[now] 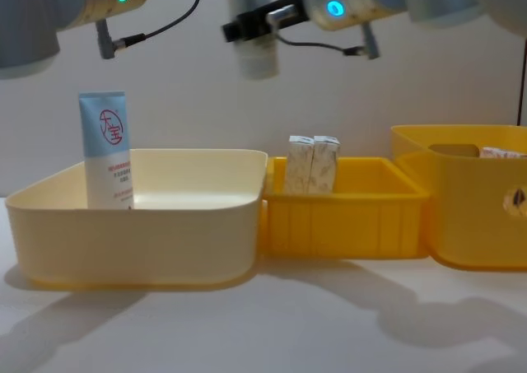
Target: Bimanual collaborative sorting of washing and personal care products
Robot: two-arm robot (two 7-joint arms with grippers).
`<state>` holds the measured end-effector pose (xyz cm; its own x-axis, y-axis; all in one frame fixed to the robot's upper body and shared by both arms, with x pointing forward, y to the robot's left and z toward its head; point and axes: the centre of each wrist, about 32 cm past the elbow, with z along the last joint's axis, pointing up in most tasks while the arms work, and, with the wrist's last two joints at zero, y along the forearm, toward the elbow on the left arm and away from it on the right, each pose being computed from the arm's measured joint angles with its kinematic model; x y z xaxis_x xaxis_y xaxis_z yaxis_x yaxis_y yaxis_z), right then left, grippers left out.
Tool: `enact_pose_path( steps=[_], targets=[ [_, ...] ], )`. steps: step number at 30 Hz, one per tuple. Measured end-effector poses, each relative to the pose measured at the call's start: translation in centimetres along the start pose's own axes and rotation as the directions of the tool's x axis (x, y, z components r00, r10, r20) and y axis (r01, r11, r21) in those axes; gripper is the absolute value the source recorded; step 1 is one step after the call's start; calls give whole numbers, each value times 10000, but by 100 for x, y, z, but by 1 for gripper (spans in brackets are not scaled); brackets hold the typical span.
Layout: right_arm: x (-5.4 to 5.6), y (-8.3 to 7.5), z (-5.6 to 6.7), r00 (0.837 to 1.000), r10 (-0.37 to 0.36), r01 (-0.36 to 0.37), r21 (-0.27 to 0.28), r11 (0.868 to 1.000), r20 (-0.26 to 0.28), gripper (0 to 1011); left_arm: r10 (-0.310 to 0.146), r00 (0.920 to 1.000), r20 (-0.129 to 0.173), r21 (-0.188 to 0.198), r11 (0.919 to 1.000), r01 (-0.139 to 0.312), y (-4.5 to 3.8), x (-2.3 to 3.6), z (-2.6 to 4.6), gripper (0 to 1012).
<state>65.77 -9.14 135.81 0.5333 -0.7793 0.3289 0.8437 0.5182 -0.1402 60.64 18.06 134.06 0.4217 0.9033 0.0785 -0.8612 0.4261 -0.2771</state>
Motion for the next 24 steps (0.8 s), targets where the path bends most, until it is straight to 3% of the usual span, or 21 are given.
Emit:
enact_pose_path(
  steps=[3, 10, 11, 15, 17, 18, 24],
  targets=[
    [73, -34, 1, 9995, -269, 270, -73, 9996, 138, 529, 1, 10000, 1, 0, 10000, -1, 0, 1, 0, 1003],
    [393, -183, 10, 9883, -1387, 1413, -375, 9893, 639, 527, 5, 10000, 3, 0, 10000, -5, 1, 2, 0, 1003],
    [393, -183, 10, 9883, -1387, 1413, -375, 9893, 639, 529, 5, 10000, 3, 0, 10000, -5, 1, 2, 0, 1004],
    [544, -251, 31, 9776, -1923, 1974, -554, 9788, 858, 529, 5, 10000, 3, 1, 10000, -5, 1, 2, 0, 1003],
    [678, -306, 55, 9663, -2350, 2429, -702, 9675, 1047, 529, 5, 10000, 3, 1, 10000, -5, 1, 2, 0, 1003],
    [678, -306, 55, 9663, -2350, 2429, -702, 9675, 1047, 529, 5, 10000, 2, 2, 10000, -5, 1, 2, 0, 1003],
    [974, -398, 129, 9410, -3057, 3230, -1157, 9393, 1453, 529, 5, 10000, 3, 1, 10000, -5, 1, 2, 0, 1004]
  ],
)
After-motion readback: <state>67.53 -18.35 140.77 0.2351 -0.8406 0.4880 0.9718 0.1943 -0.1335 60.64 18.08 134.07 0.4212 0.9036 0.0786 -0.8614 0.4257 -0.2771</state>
